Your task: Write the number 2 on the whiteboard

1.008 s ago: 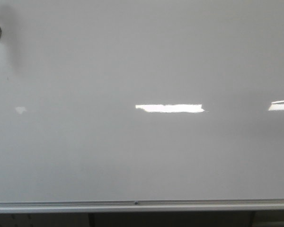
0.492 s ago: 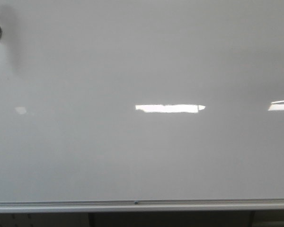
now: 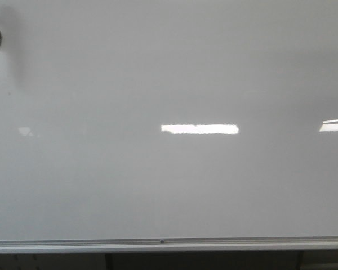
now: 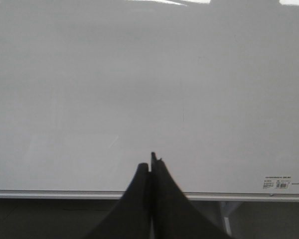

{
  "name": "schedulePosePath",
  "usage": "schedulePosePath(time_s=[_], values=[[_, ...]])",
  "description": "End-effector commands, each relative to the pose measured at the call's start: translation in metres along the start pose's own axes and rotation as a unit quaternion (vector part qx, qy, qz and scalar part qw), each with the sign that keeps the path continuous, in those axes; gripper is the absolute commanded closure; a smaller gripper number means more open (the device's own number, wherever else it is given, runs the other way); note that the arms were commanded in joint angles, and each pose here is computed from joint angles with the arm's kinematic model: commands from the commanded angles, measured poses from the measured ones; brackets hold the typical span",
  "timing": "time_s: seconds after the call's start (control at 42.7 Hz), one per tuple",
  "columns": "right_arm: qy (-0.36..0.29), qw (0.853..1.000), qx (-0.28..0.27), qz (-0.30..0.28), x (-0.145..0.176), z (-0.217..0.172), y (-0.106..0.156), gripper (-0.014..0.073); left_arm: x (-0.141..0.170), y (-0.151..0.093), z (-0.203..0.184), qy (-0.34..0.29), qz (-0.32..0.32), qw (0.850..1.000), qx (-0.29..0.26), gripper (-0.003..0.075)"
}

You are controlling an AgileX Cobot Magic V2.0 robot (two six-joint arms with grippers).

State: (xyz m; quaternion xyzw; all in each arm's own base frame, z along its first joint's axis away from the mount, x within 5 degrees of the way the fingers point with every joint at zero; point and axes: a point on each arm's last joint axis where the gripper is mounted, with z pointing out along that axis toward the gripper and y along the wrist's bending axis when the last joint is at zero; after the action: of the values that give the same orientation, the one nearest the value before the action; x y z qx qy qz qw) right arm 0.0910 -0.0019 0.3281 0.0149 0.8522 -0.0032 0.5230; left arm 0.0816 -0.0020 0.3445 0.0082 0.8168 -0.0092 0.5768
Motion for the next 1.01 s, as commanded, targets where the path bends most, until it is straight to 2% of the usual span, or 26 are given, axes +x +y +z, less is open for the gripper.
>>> schedulePosePath(time_s=[0.0,0.094,0.164,0.258,0.305,0.375,0.469,0.727,0.985], values=[[-0.034,0.999,0.005,-0.016,-0.014,-0.002,-0.001,0.0655,-0.015,-0.001,-0.001,-0.036,-0.003,0.999,0.006,0.0741],[-0.035,0.999,0.005,-0.022,-0.014,-0.002,-0.001,0.0570,-0.015,-0.001,0.003,-0.030,-0.003,1.000,0.005,0.0731],[-0.035,0.999,0.006,-0.024,-0.014,-0.002,-0.001,0.0456,-0.015,-0.001,0.005,-0.025,-0.003,1.000,0.005,0.0671],[-0.035,0.999,0.006,-0.025,-0.014,-0.002,-0.001,0.0243,-0.015,-0.001,0.011,-0.017,-0.003,1.000,0.005,0.0484],[-0.035,0.999,0.006,-0.025,-0.014,-0.002,-0.001,0.0137,-0.015,-0.002,0.014,-0.012,-0.003,1.000,0.005,0.0358],[-0.035,0.999,0.006,-0.025,-0.014,-0.002,-0.001,0.0037,-0.016,-0.002,0.019,-0.005,-0.002,1.000,0.005,0.0212],[-0.035,0.999,0.006,-0.025,-0.014,-0.002,-0.001,0.0004,-0.017,-0.002,0.029,0.000,-0.002,1.000,0.006,0.0143],[-0.035,0.999,0.006,-0.025,-0.014,-0.001,-0.001,0.0004,-0.032,-0.005,0.066,-0.013,-0.018,1.000,0.015,0.0158],[-0.035,0.999,0.006,-0.025,-0.014,-0.001,-0.001,0.0004,-0.052,-0.008,0.120,0.040,-0.019,0.999,0.016,0.0158]])
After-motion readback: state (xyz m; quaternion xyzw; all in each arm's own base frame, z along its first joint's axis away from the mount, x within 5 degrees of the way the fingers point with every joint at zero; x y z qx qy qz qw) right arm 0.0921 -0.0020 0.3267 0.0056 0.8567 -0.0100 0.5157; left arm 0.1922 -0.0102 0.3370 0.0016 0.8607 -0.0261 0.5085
